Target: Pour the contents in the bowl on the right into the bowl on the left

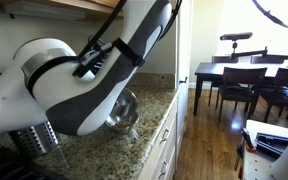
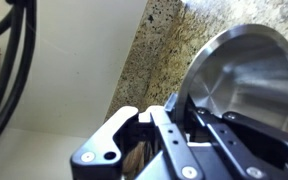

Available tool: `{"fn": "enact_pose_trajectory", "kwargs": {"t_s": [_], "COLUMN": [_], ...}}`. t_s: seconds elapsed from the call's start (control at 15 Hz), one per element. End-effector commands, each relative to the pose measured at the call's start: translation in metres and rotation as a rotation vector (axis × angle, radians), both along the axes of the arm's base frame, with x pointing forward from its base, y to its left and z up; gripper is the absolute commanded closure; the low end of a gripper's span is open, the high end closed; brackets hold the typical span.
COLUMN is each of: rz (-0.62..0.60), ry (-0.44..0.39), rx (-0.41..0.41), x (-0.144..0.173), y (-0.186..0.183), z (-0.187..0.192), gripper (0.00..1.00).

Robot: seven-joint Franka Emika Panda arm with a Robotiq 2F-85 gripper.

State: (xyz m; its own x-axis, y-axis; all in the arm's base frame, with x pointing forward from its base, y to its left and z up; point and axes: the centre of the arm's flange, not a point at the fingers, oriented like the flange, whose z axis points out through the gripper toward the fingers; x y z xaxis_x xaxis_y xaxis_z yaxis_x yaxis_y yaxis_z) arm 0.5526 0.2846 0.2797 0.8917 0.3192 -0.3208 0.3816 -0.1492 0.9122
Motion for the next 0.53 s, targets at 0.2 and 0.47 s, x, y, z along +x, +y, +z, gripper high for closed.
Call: {"fn": "enact_pose_trajectory", "kwargs": {"t_s": [0.2, 0.47], "rz": [-0.005, -0.038], "ry": [-0.003, -0.021], "rx": [0.007, 0.033], "x": [0.003, 0.002], "y": [-0.007, -0.024], "z": [0.010, 0.020], "gripper": [0.94, 0.94]}}
